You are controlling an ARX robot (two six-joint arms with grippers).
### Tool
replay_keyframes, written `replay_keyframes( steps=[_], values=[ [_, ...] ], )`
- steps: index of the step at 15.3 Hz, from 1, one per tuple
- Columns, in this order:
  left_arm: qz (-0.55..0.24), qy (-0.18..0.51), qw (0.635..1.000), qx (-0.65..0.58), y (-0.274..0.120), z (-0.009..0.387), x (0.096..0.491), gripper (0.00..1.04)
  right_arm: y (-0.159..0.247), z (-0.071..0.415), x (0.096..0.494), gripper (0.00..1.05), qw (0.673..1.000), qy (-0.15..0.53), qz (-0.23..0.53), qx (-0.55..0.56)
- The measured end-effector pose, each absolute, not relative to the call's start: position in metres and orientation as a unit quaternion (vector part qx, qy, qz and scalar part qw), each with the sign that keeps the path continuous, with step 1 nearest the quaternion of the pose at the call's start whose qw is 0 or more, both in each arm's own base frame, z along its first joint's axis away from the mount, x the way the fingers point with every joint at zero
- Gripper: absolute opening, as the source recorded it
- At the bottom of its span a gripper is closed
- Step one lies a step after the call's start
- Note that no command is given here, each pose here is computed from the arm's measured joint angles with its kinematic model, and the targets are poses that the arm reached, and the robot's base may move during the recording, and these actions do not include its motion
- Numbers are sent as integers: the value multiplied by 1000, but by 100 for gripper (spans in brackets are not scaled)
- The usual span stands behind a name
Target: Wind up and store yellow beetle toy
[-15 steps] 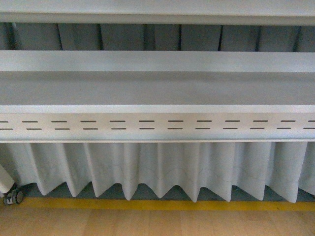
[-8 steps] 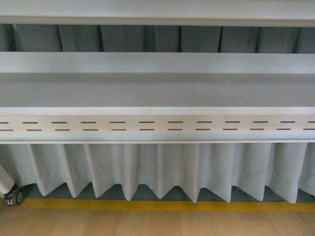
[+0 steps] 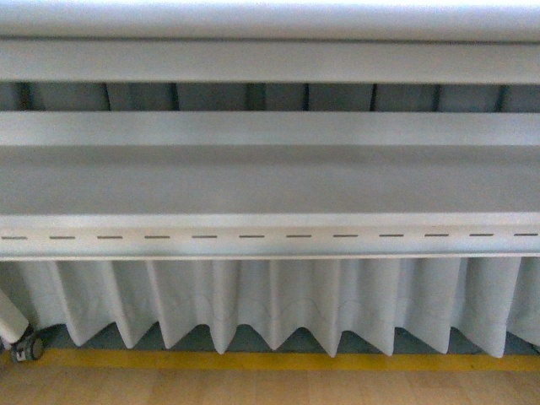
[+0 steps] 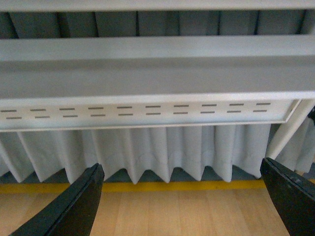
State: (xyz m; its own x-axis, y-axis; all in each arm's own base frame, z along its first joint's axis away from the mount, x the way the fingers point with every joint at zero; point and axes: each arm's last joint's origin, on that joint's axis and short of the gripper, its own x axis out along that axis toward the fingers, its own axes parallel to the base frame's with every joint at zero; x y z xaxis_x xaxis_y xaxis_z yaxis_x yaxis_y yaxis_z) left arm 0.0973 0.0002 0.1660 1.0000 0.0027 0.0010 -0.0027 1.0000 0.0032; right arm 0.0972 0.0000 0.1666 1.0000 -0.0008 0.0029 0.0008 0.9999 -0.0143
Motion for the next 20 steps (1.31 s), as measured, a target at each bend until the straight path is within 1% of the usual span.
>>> replay_keyframes(
  steps=[20],
  values=[
    [0,-1,1000,2,0,166,97,98,0,167,97,98,1000,-3,-1,-7]
  ],
)
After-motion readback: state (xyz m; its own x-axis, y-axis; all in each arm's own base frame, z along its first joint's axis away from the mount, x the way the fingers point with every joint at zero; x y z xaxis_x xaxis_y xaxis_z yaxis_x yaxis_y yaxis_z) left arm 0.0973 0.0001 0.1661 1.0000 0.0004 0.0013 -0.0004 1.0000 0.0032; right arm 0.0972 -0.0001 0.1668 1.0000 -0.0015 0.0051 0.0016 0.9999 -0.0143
